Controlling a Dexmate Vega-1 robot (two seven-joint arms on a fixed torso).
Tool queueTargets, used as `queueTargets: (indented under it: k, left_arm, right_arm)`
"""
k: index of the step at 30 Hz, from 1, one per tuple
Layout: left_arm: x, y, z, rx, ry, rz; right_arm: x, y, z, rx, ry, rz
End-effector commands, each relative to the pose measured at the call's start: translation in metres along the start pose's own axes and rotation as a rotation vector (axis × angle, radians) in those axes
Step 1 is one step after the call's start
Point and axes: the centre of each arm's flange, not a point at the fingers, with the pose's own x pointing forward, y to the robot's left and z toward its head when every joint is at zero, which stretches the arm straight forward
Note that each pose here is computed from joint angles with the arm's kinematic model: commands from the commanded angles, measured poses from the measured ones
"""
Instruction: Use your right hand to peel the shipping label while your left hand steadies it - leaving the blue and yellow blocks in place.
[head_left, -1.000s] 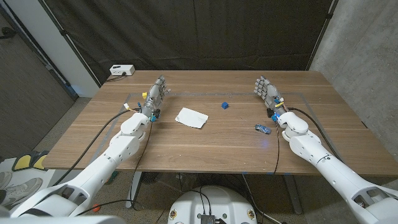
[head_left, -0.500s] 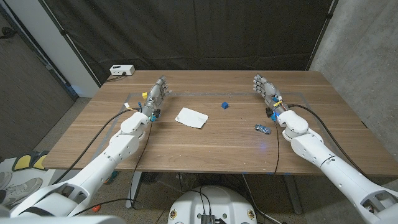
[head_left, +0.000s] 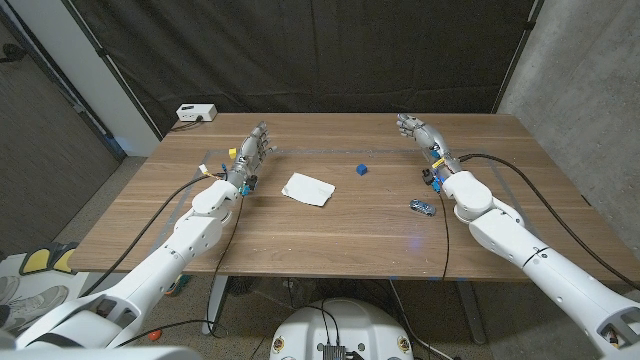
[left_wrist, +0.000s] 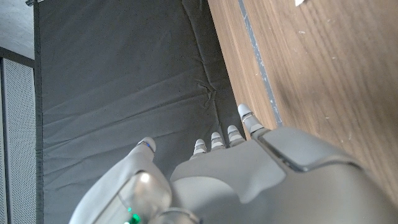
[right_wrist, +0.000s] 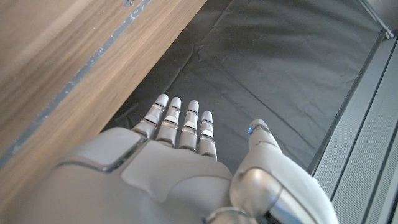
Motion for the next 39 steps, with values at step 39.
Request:
queueTargets:
  k: [39]
  left_arm:
    - [-0.012, -0.006, 0.002, 0.003, -0.001, -0.044]
  right_arm:
    - [-0.022, 0.076, 0.096, -0.818, -0.126, 0.153]
